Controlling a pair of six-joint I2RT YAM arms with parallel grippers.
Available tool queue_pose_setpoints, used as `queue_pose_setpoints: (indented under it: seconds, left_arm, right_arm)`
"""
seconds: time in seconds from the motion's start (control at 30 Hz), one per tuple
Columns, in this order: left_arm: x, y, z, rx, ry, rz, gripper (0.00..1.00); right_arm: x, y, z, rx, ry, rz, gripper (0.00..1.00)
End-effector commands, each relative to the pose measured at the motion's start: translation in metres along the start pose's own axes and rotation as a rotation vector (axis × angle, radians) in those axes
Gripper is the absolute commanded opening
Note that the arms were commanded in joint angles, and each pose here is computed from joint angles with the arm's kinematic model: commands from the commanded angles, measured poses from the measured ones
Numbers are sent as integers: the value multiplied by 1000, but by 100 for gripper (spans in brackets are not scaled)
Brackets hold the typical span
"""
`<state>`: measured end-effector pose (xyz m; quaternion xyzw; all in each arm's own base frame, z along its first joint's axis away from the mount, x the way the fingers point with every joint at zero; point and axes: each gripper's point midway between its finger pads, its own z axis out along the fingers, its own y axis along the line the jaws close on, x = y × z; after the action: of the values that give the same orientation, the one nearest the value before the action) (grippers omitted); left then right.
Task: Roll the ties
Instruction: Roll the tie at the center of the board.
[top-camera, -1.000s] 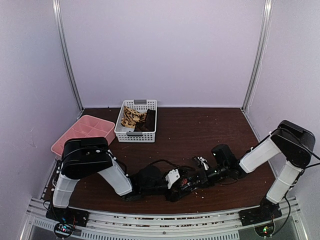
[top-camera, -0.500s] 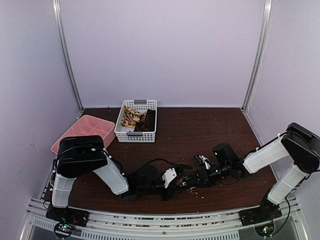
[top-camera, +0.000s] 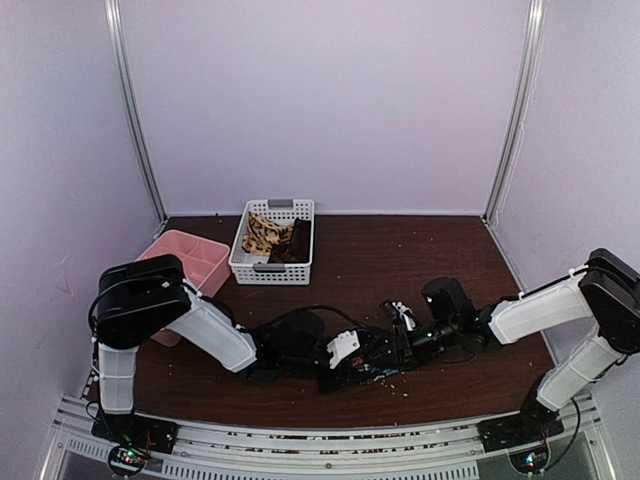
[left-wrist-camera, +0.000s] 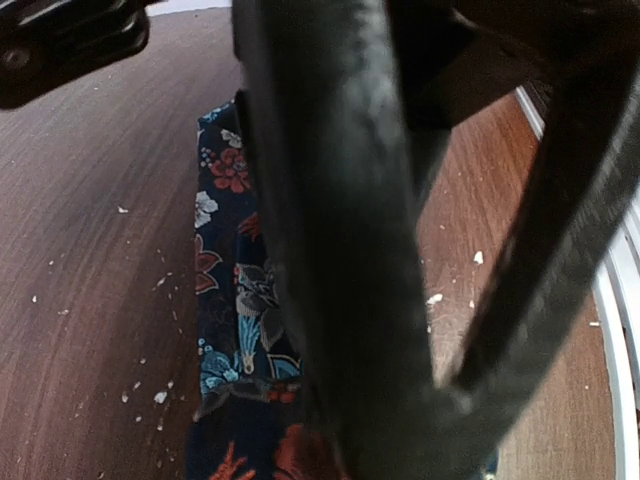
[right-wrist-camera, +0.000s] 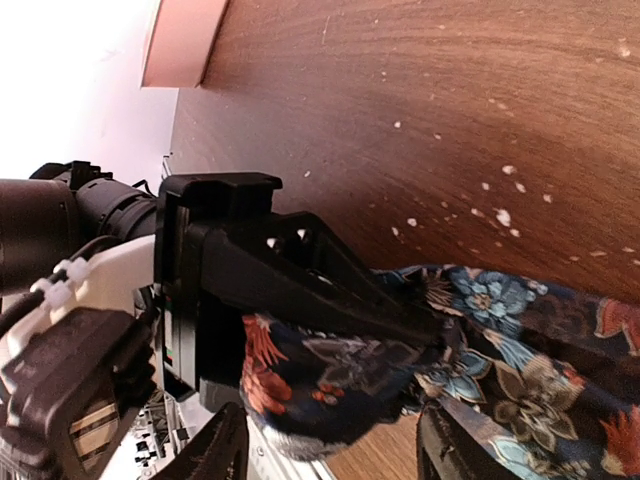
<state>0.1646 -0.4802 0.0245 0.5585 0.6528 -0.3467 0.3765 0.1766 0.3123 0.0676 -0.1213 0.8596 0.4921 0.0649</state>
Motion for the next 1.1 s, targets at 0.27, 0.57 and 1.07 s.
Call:
queue_pose_setpoints:
  seconds: [0.27,0.57,1.07]
  left_arm:
    - [53,-6,-3,27,189,-29,31]
    - [16,3,-13,-36,23,26,70]
    - [-30,9,-11,-176,-274,45,85]
  right_arm:
    - [-3,-2,21,-16,32,7,14]
    - [19,-46,19,64,68,87,0]
    - [24,-99,14,163,82,180,0]
